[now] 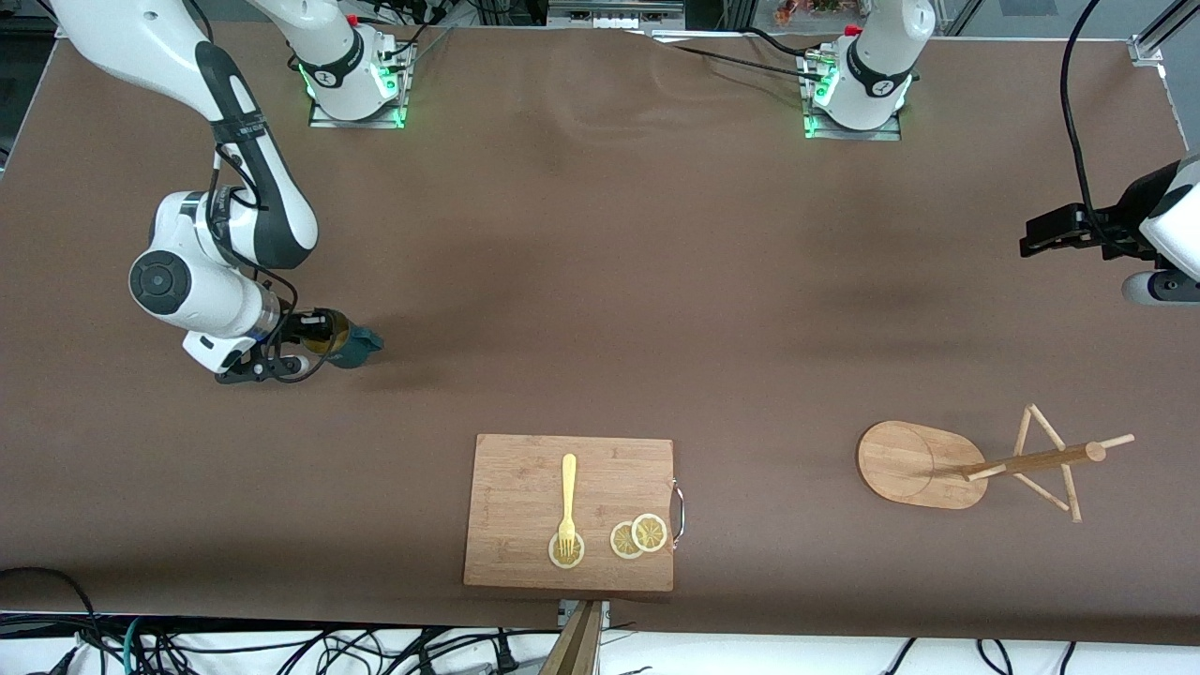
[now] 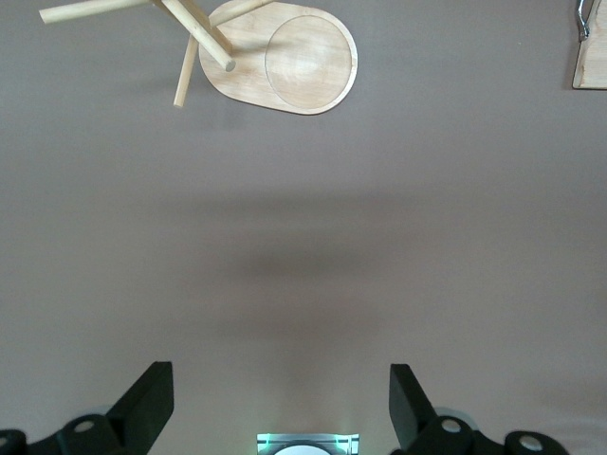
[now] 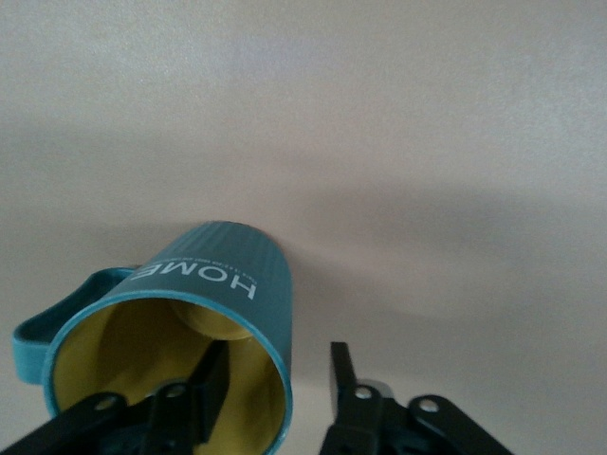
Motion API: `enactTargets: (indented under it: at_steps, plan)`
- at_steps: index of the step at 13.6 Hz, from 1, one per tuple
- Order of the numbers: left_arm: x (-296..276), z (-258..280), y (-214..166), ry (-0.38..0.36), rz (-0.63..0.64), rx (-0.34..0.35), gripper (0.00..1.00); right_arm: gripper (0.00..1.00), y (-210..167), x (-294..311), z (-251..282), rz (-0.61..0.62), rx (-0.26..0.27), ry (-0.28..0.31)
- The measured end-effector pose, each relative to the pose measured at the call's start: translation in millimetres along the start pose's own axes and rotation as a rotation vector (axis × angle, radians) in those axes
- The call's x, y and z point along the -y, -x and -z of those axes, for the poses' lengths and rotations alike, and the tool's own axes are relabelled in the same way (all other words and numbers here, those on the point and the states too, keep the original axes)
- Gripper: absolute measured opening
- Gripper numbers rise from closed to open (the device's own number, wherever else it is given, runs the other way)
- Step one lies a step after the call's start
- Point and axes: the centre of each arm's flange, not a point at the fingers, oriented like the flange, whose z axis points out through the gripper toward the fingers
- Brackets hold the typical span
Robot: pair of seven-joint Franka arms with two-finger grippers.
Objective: Pass cup and hang on rack
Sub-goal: 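Close the right gripper on the teal mug's rim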
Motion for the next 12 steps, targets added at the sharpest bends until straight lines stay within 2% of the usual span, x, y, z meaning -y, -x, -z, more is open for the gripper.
enactTargets:
  at_steps: [1,2,3,5,9,12]
  plan:
    - [-0.1,0.0,0.0,0.000,0.000,0.000,1.00,0.34,1.8,0.1,-3.0,-0.001,0.000,-0.001]
    - [0.0,0.0,0.0,0.000,0.000,0.000,1.00,0.28,3.0,0.2,-5.1,-0.003,0.000,-0.001]
    - [0.0,0.0,0.0,0.000,0.000,0.000,1.00,0.27,3.1,0.2,-5.4,-0.004,-0.003,-0.001]
    - [0.1,0.0,0.0,0.000,0.000,0.000,1.00,0.07,2.1,0.5,-4.1,-0.005,-0.009,-0.001]
    - [0.1,0.0,0.0,0.000,0.000,0.000,1.00,0.04,-7.7,16.7,14.0,0.021,-0.035,-0.009]
    - [0.1,0.0,0.0,0.000,0.000,0.000,1.00,0.04,-20.3,68.8,50.2,0.003,-0.030,-0.046]
